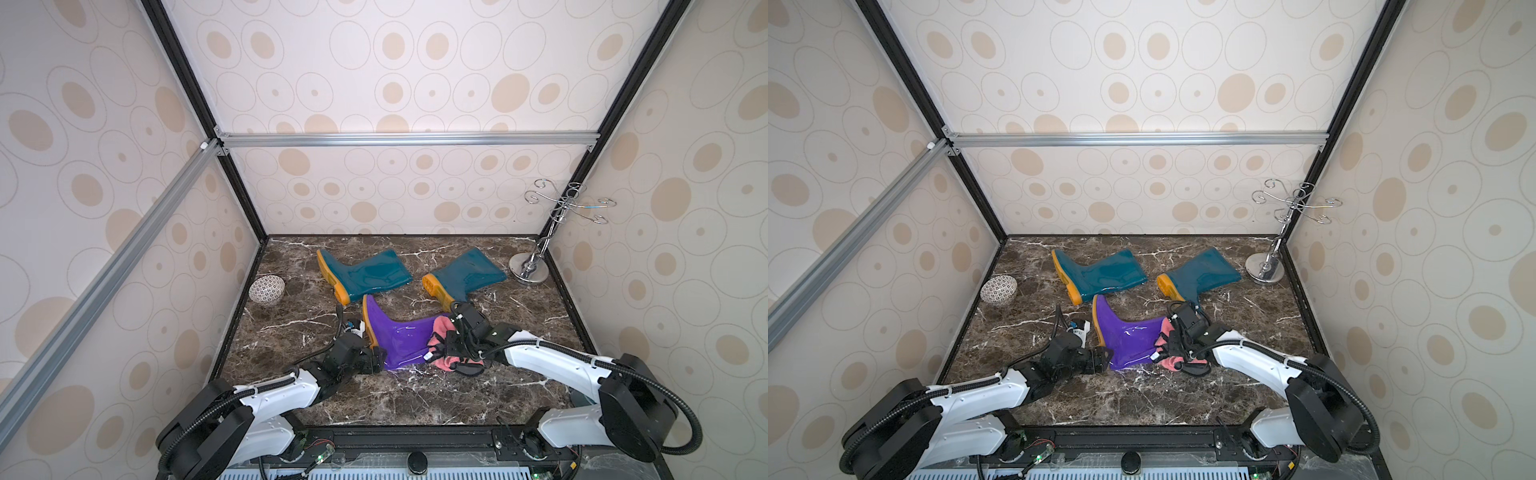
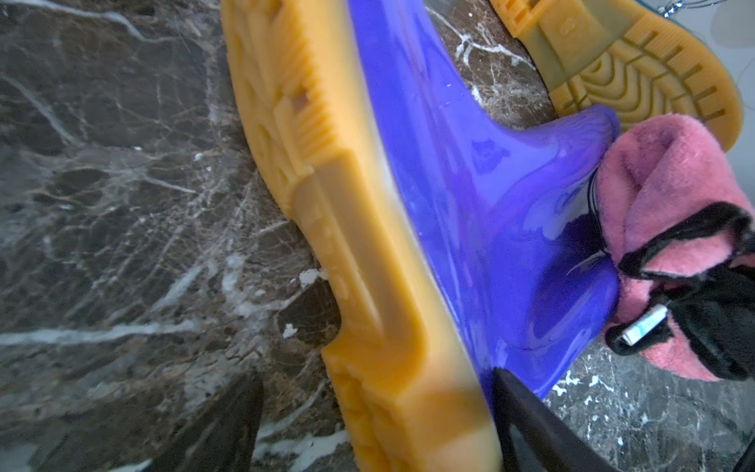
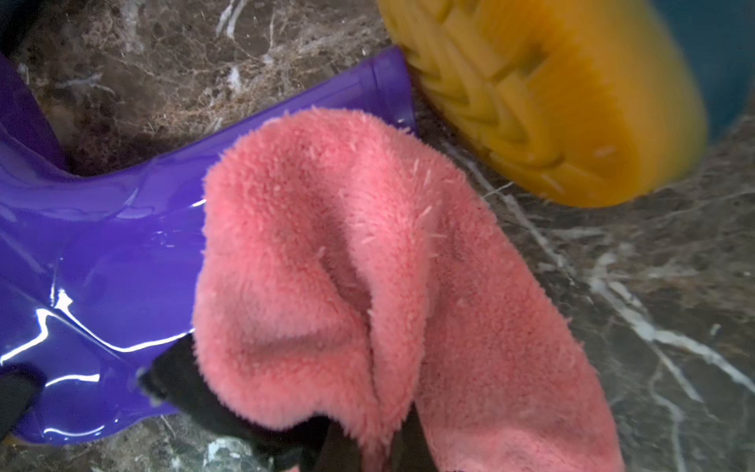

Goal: Wipe the rubber boots with a cloth
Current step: Wipe the dirt off the rubber boot.

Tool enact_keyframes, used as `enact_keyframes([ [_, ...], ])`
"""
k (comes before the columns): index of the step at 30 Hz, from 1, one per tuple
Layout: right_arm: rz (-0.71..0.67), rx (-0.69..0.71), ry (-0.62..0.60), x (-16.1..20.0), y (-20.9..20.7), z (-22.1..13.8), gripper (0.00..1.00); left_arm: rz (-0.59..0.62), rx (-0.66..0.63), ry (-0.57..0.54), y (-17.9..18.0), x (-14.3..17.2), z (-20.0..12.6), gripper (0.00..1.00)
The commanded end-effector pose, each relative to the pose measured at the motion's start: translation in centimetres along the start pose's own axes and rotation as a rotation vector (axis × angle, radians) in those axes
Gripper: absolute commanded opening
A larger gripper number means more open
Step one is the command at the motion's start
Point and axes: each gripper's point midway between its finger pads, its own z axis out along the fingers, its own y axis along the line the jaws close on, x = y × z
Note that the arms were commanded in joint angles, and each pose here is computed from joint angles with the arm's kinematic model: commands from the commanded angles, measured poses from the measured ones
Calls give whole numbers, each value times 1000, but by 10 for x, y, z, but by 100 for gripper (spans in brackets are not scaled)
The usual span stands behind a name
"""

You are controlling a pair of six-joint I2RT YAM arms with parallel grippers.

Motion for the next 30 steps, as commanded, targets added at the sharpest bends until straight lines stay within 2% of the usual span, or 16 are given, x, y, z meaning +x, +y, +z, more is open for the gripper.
enact_keyframes([
  [1, -47, -143, 105, 20, 26, -2, 0, 27, -52, 39, 10, 7, 2, 86],
  [4, -130, -312, 140, 33, 76, 0, 0, 24, -51, 39, 10, 7, 2, 86],
  [8, -247, -436, 184, 52, 136, -1, 0, 15, -44, 35, 11, 8, 2, 86],
  [13, -231, -634, 194, 50, 190, -14, 0, 11, -42, 35, 10, 8, 1, 86],
  [15, -220, -626, 149, 39, 192, -17, 0, 14, -41, 33, 10, 7, 0, 86],
  [19, -153, -371, 31, 14, 144, 7, 0, 13, -42, 33, 10, 8, -1, 87],
  [25, -28, -197, 151, 31, 70, 57, 0, 3, -39, 34, 12, 11, 0, 87],
  [30, 9, 40, 1, 18, 6, 32, 0, 2, -38, 33, 12, 12, 0, 87],
])
